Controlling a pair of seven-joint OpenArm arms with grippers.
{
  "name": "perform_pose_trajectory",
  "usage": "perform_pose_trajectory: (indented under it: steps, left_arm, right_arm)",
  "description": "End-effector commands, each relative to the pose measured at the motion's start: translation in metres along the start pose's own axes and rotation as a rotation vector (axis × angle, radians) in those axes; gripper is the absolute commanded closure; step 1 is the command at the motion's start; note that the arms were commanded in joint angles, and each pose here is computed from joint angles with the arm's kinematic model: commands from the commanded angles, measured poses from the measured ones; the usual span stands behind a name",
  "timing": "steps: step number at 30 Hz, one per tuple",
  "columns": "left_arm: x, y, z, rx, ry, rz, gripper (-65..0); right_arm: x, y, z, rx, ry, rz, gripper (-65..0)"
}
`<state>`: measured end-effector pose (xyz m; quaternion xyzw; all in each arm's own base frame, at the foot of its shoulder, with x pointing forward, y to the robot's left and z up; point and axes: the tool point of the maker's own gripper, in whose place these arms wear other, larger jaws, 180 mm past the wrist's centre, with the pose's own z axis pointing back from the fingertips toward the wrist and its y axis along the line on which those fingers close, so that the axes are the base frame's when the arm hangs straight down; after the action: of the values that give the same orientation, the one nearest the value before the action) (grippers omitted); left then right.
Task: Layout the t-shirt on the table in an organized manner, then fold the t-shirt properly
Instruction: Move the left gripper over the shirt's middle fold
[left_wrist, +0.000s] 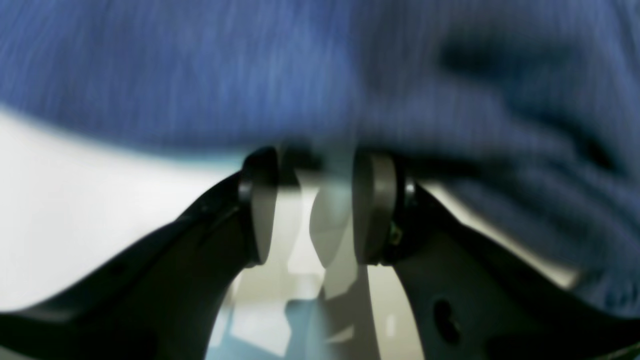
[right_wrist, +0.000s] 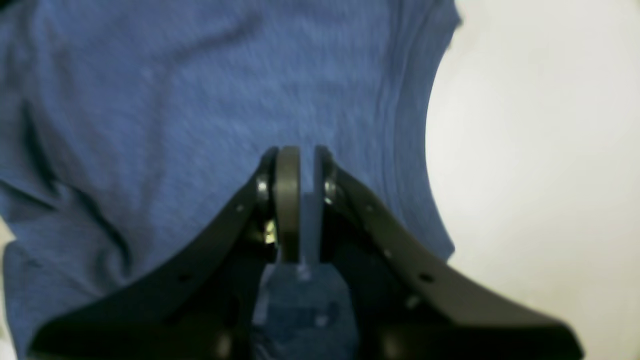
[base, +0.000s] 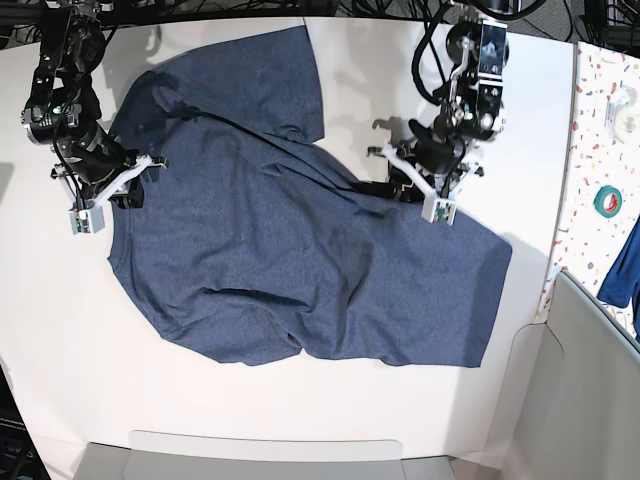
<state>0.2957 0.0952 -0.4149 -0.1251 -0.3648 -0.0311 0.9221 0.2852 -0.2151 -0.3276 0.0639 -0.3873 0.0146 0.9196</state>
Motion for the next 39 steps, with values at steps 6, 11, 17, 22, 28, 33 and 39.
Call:
perform_pose_trajectory:
  steps: [6, 11, 17, 22, 28, 33, 39]
  left_arm:
    - [-0.006, 0.000, -0.013, 0.004, 0.061, 0.022, -25.7]
    - [-0.005, -0.004, -0.017, -0.005, 0.063, 0.034, -25.4]
    - [0.005, -0.005, -0.017, -0.011, 0.004, 0.031, -8.8]
    - [0.017, -0.004, -0.013, -0.006, -0.055, 0.032, -0.1]
    - [0.034, -0.015, 0.014, -0.019, -0.130, -0.004, 0.0]
    - [0.035, -0.011, 0.043, -0.007, -0.164, -0.064, 0.0]
    - [0.024, -0.010, 0.059, -0.002, -0.153, -0.090, 0.0]
  right_arm:
    - [-0.005, -0.002, 0.003, 0.002, -0.001, 0.003, -5.9]
    - [-0.011, -0.002, 0.004, 0.001, 0.012, 0.003, -5.9]
    - [-0.014, 0.005, 0.001, 0.018, 0.023, 0.012, -5.9]
    - [-0.023, 0.008, -0.004, 0.031, 0.052, 0.008, -5.8]
    - [-0.029, 0.004, -0.007, 0.026, 0.069, -0.004, -5.8]
    - [-0.027, 0.004, -0.007, 0.026, 0.066, -0.004, -5.7]
    - [-0.027, 0.004, -0.007, 0.026, 0.066, -0.004, -5.7]
